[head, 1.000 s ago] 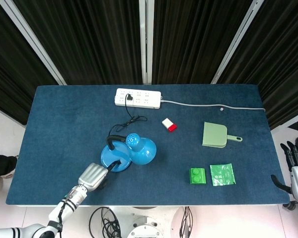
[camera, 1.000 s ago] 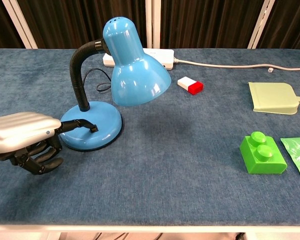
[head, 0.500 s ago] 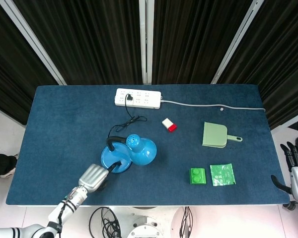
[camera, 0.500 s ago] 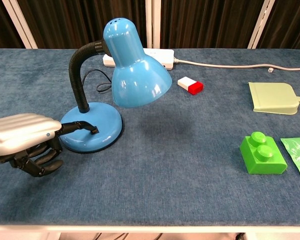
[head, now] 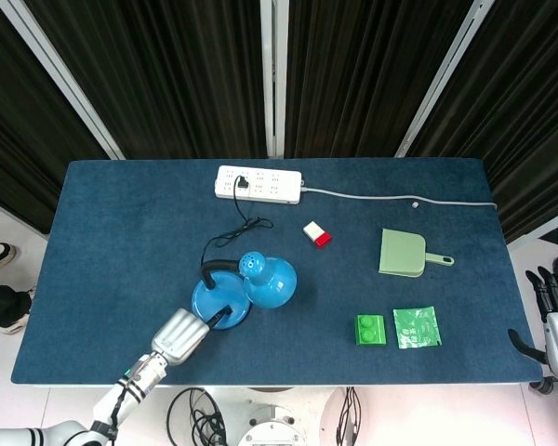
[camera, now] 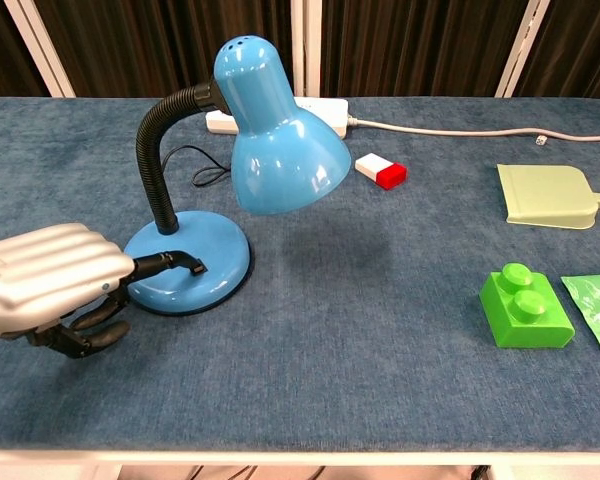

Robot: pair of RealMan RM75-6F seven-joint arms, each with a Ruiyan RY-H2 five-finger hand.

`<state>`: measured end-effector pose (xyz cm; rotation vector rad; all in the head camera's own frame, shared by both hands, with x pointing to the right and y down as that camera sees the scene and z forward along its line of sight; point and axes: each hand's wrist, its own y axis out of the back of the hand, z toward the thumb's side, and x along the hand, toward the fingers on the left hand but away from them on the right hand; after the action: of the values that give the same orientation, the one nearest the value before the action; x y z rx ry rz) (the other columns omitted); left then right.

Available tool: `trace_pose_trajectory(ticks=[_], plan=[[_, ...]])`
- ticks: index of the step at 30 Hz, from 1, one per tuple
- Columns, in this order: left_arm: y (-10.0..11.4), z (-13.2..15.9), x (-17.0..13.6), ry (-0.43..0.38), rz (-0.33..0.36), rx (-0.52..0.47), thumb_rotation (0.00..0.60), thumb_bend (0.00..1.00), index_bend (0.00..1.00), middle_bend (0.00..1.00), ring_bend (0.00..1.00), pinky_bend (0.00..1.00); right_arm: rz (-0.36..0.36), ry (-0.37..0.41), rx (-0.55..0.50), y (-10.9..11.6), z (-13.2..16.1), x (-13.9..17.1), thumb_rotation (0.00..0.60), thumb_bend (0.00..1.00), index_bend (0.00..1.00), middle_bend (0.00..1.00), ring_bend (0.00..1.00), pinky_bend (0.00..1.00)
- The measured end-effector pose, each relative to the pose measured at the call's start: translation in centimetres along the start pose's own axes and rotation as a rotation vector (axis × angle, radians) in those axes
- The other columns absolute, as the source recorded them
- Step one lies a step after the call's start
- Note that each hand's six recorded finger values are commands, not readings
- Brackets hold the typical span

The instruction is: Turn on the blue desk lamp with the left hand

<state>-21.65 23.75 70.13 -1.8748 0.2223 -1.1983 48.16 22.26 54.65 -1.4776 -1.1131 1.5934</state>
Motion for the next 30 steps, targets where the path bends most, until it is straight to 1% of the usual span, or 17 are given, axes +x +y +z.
trace_pose_trajectory(ticks=[4, 12, 15, 18, 21, 24, 27, 30], plan=[[-0.5, 0.4, -0.1, -0.013, 0.006, 0.057, 0.6, 0.48, 0.28, 0.8, 0.8, 0.84, 0.006, -0.002, -0.001, -0.1, 0.0, 0.0, 0.6, 0.18, 0.0, 0.0, 0.0, 0.0], [-1.1, 0.7, -0.2, -0.027, 0.009, 0.089, 0.6, 0.48, 0.27, 0.8, 0.8, 0.84, 0.01, -0.002, -0.002, -0.2, 0.0, 0.0, 0.6, 0.18, 0.0, 0.0, 0.0, 0.0], [-0.9, 0.7, -0.2, -0.023, 0.024, 0.095, 0.6, 0.48, 0.25, 0.8, 0.8, 0.84, 0.011, -0.002, -0.003, -0.2, 0.0, 0.0, 0.6, 0.18, 0.0, 0.0, 0.0, 0.0], [-0.5, 0.5, -0.3, -0.014, 0.044, 0.098, 0.6, 0.48, 0.19, 0.8, 0.8, 0.84, 0.013, -0.002, -0.004, -0.2, 0.0, 0.0, 0.6, 0.18, 0.0, 0.0, 0.0, 0.0], [-0.1, 0.2, -0.4, 0.0, 0.07, 0.099, 0.6, 0.48, 0.14, 0.8, 0.8, 0.85, 0.013, -0.001, -0.005, -0.1, 0.1, 0.0, 0.6, 0.18, 0.0, 0.0, 0.0, 0.0], [0.5, -0.4, -0.8, 0.023, 0.101, 0.089, 0.6, 0.46, 0.13, 0.78, 0.79, 0.83, 0.012, 0.002, -0.008, 0.0, 0.1, 0.0, 0.6, 0.18, 0.0, 0.0, 0.0, 0.0], [1.2, -1.5, -1.7, 0.059, 0.14, 0.063, 0.6, 0.46, 0.16, 0.76, 0.77, 0.81, 0.011, 0.002, -0.013, 0.1, 0.1, 0.0, 0.6, 0.18, 0.0, 0.0, 0.0, 0.0], [1.5, -3.5, -3.6, 0.12, 0.17, 0.044, 0.6, 0.44, 0.21, 0.72, 0.74, 0.77, 0.01, 0.001, -0.016, 0.2, 0.0, 0.0, 0.6, 0.18, 0.0, 0.0, 0.0, 0.0]])
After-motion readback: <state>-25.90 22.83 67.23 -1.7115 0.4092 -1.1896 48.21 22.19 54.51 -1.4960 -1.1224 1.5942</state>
